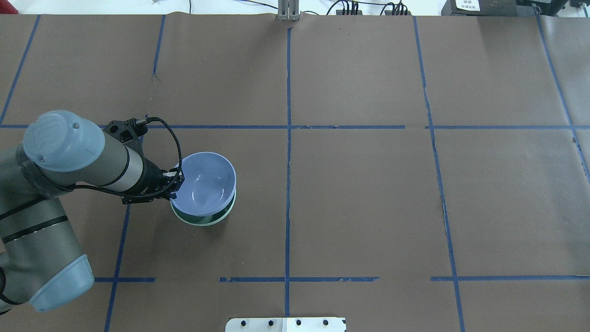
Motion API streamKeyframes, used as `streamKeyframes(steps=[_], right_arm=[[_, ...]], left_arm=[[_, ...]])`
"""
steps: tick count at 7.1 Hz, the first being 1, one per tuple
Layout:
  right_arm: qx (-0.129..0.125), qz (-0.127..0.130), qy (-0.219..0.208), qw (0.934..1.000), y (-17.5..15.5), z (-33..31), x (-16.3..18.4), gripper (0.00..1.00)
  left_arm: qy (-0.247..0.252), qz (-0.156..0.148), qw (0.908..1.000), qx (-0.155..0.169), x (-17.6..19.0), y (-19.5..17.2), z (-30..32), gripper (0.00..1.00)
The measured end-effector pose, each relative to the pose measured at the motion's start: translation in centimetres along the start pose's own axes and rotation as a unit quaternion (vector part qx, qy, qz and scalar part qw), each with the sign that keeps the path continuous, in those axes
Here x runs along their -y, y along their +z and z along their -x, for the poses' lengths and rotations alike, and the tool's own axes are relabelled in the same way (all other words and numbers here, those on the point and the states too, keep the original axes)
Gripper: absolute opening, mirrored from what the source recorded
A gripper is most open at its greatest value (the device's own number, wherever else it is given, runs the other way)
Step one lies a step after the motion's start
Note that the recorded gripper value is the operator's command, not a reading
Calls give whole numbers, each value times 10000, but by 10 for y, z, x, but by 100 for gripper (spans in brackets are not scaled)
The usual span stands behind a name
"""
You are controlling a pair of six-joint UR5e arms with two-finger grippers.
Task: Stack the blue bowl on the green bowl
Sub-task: 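Lower the blue bowl into the green bowl and open the left gripper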
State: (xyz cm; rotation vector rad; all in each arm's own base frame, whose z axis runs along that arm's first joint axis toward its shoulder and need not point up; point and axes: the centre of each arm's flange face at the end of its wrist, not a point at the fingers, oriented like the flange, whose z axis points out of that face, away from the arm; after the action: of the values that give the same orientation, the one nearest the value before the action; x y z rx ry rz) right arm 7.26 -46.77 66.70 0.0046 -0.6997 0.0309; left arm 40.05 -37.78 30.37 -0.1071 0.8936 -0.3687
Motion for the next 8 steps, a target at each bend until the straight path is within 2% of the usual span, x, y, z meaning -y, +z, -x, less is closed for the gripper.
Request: streamKeyframes(steps=[3, 6, 7, 8], right_arm=[[-1, 0, 0, 10000, 0, 0, 0, 100], [1, 0, 0, 10000, 0, 0, 0, 100], [4, 0, 0, 10000, 0, 0, 0, 100], [6, 0, 0, 10000, 0, 0, 0, 100]], left_arm=[[77, 76, 9998, 138, -7, 12, 14, 0], [167, 139, 9998, 12, -12, 13, 10, 0], [171, 146, 9997, 8, -12, 14, 10, 18], [162, 148, 9998, 39, -11, 18, 11, 57]])
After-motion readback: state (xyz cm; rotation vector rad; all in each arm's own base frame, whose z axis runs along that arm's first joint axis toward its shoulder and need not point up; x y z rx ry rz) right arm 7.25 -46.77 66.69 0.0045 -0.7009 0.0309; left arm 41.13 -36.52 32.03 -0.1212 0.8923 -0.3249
